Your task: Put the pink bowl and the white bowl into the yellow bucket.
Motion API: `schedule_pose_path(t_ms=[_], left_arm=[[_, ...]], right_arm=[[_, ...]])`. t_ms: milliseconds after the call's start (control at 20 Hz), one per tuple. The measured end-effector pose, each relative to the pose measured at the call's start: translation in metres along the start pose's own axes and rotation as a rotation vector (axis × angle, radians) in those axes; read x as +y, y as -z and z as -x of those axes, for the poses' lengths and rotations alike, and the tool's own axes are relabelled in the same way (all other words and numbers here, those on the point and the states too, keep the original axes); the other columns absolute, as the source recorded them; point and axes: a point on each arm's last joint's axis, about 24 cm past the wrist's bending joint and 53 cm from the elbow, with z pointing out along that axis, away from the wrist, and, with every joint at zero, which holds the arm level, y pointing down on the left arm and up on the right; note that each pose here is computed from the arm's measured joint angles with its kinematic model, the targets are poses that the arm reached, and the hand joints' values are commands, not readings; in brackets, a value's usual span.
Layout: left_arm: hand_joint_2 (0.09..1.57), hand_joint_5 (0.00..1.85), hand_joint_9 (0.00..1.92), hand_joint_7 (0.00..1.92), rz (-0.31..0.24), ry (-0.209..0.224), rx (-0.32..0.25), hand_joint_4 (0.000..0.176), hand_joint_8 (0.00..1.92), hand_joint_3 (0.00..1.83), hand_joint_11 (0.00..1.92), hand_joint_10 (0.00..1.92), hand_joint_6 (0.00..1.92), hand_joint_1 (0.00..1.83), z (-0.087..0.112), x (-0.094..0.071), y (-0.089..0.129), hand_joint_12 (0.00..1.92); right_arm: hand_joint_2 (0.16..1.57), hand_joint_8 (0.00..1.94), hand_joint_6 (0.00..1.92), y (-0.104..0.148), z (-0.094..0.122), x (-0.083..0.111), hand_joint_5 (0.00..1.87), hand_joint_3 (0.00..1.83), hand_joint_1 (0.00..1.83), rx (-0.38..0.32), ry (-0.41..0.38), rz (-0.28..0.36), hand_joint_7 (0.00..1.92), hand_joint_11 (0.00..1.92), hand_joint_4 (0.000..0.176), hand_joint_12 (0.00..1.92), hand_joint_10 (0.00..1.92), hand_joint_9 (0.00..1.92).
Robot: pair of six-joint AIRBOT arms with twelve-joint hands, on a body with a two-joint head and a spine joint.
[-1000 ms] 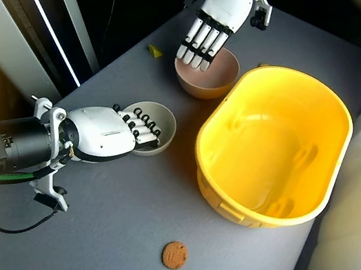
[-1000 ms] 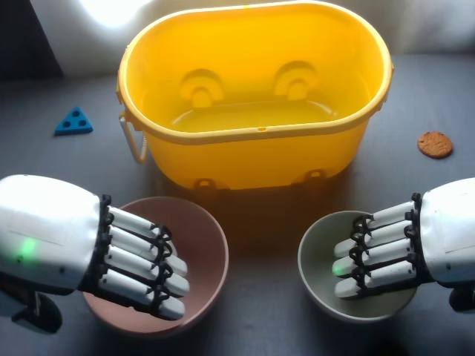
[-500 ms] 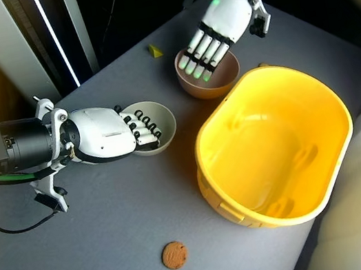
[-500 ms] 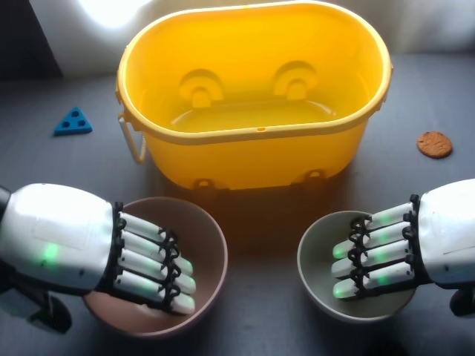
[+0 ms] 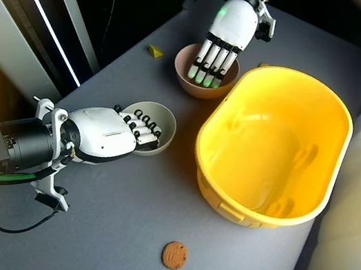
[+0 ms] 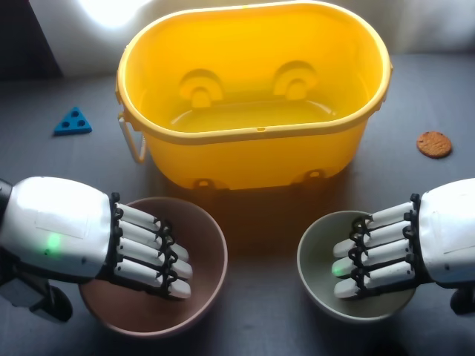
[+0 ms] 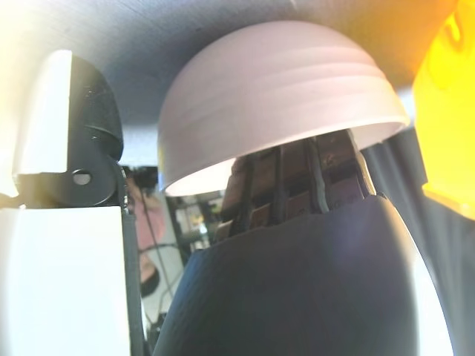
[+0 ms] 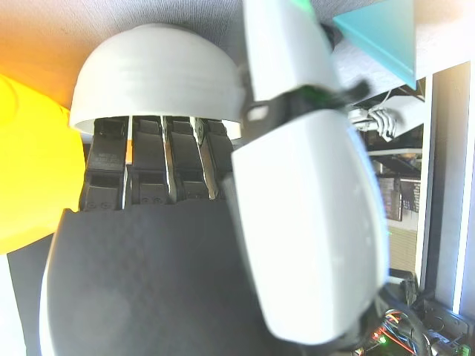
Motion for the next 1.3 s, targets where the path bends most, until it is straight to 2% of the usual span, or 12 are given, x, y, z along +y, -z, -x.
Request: schedule_pose_path(t_ms=[100,200,300,350,500,600,850,1100,1200,1250,1300], left_arm=[[1.04,0.07,0.09,0.08,0.001,0.002,-0.002,0.0,0.0,0.0,0.0,0.01,0.01,1.15,0.0003,0.0002,0.0,0.6],[1.04,0.08,0.08,0.08,0.001,0.006,-0.001,0.0,0.0,0.0,0.0,0.0,0.0,1.17,-0.001,0.0004,-0.0001,0.59],[1.03,0.08,0.11,0.09,0.002,0.004,-0.001,0.0,0.01,0.0,0.0,0.01,0.0,1.18,-0.0012,0.0006,-0.0001,0.63],[1.03,0.09,0.1,0.09,0.002,0.002,-0.004,0.0,0.0,0.0,0.0,0.0,0.0,1.2,-0.0005,0.0007,-0.0002,0.56],[1.04,0.08,0.09,0.08,0.005,0.007,-0.002,0.0,0.0,0.0,0.0,0.0,0.0,1.18,-0.0038,0.0018,-0.0003,0.56],[1.03,0.06,0.11,0.09,0.008,0.002,0.007,0.0,0.0,0.0,0.0,0.01,0.0,1.17,-0.006,0.0025,-0.0003,0.63],[1.04,0.08,0.08,0.08,0.008,0.004,0.0,0.0,0.0,0.0,0.0,0.0,0.01,1.18,-0.0042,0.0027,-0.0002,0.54],[1.05,0.11,0.1,0.1,0.01,0.002,-0.001,0.0,0.0,0.0,0.0,0.0,0.0,1.19,-0.0042,0.0033,0.0,0.59],[1.04,0.08,0.13,0.13,0.011,0.005,-0.002,0.0,0.01,0.0,0.0,0.01,0.0,1.16,-0.0049,0.0036,0.0,0.63],[1.05,0.06,0.12,0.12,0.011,0.004,-0.002,0.0,0.0,0.0,0.0,0.01,0.0,1.14,-0.0048,0.0036,0.0,0.63],[1.05,0.06,0.13,0.12,0.013,0.004,-0.002,0.0,0.0,0.0,0.0,0.01,0.0,1.14,-0.0047,0.0043,0.0004,0.65]], right_arm=[[1.04,0.01,0.02,0.0,0.0001,0.0004,0.14,0.0,1.32,0.0,0.0,0.002,0.08,0.0,0.0,0.72,0.0,0.05],[1.05,0.0,0.0,0.0,0.0,0.0003,0.12,0.0,1.3,0.0,0.004,0.001,0.07,0.0,0.0,0.67,0.0,0.04],[1.05,0.0,0.0,0.0,0.0,0.0003,0.12,0.0,1.29,0.0,0.005,0.001,0.07,0.0,0.0,0.7,0.0,0.04],[1.05,0.0,0.0,0.0,0.0,0.0002,0.14,0.0,1.29,0.0,0.005,0.001,0.08,0.0,0.0,0.75,0.0,0.06],[1.03,0.0,0.01,0.0,0.0,0.0002,0.14,0.0,1.3,0.0,0.005,0.001,0.08,0.0,0.0,0.77,0.0,0.05],[1.03,0.0,0.01,0.0001,0.0,0.0001,0.15,0.0,1.29,0.0,0.005,0.001,0.08,0.0,0.0,0.74,0.0,0.04],[1.03,0.0,0.01,0.0,0.0,0.0002,0.16,0.0,1.28,0.0,0.007,0.001,0.09,0.0,0.0,0.85,0.01,0.05],[1.05,0.0,0.0,0.0001,0.0001,0.0001,0.1,0.01,1.26,0.0,0.007,0.001,0.06,0.0,0.0,0.74,0.0,0.04],[1.06,0.0,0.01,0.0003,0.0002,-0.0005,0.13,0.01,1.27,0.0,0.007,0.0,0.08,0.0,0.0,0.77,0.01,0.05],[1.07,0.0,0.0,0.0003,0.0002,-0.0006,0.12,0.01,1.29,0.0,0.007,-0.001,0.06,0.0,0.0,0.7,0.0,0.03],[1.05,0.0,0.01,0.0003,0.0002,-0.0006,0.15,0.0,1.26,-0.001,0.008,-0.001,0.07,0.0,0.0,0.72,0.01,0.04]])
